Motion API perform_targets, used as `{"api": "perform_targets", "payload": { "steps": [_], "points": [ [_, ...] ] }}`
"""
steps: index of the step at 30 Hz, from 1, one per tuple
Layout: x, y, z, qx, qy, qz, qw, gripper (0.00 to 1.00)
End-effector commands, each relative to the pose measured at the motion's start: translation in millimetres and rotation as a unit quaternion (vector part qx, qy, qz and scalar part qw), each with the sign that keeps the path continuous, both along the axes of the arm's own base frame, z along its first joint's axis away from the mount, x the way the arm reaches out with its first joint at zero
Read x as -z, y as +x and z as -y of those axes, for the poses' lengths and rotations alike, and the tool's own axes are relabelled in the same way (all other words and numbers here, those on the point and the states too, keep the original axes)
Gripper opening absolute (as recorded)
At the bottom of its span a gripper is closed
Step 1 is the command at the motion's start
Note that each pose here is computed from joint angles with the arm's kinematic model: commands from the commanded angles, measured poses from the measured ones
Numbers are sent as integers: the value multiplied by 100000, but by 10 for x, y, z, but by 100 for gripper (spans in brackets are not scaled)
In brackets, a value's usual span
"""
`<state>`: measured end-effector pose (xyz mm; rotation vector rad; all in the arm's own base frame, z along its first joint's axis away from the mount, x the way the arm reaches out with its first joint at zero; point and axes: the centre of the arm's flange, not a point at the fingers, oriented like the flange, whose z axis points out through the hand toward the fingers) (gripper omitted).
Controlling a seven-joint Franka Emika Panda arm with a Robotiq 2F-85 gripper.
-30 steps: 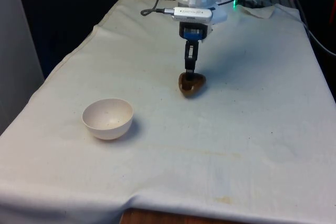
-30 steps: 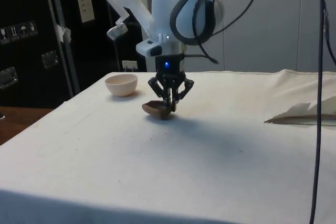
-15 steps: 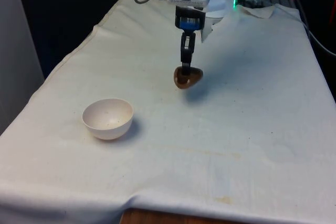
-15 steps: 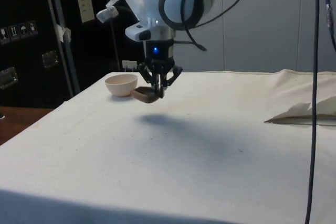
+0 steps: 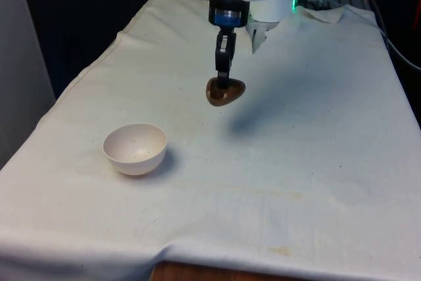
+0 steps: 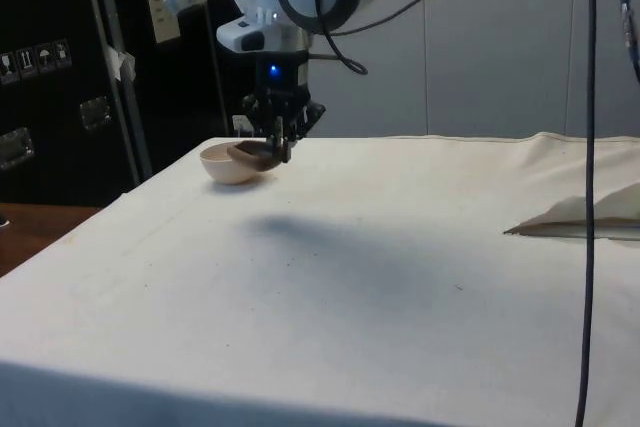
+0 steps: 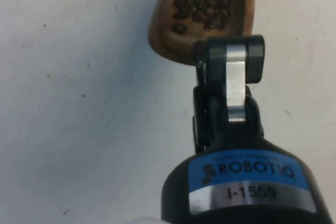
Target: Pour the coffee beans from the cup into the bowl.
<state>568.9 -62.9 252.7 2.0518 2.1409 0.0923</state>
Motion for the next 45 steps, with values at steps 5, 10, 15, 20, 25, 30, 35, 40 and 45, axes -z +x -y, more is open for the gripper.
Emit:
{"api": "perform_targets", "payload": {
  "steps": [5, 10, 15, 20, 25, 30, 35, 40, 45],
  "points": [
    [-124, 184, 83, 291, -162, 476, 99998, 0],
    [-180, 250, 117, 733, -474, 675, 99994, 0],
    [-270, 360, 183, 1381, -467, 1046, 99984, 0],
    [-328, 423, 231, 2112, -520, 1330, 99968, 0],
    [-379, 491, 286, 2960, -539, 1722, 99940, 0],
    [-418, 532, 321, 3688, -418, 2126, 99908, 0],
    [-489, 601, 378, 4722, -146, 2766, 99850, 0],
    [-540, 648, 407, 5245, -38, 3061, 99815, 0],
    [-619, 727, 450, 6069, 171, 3694, 99747, 0]
  ]
}}
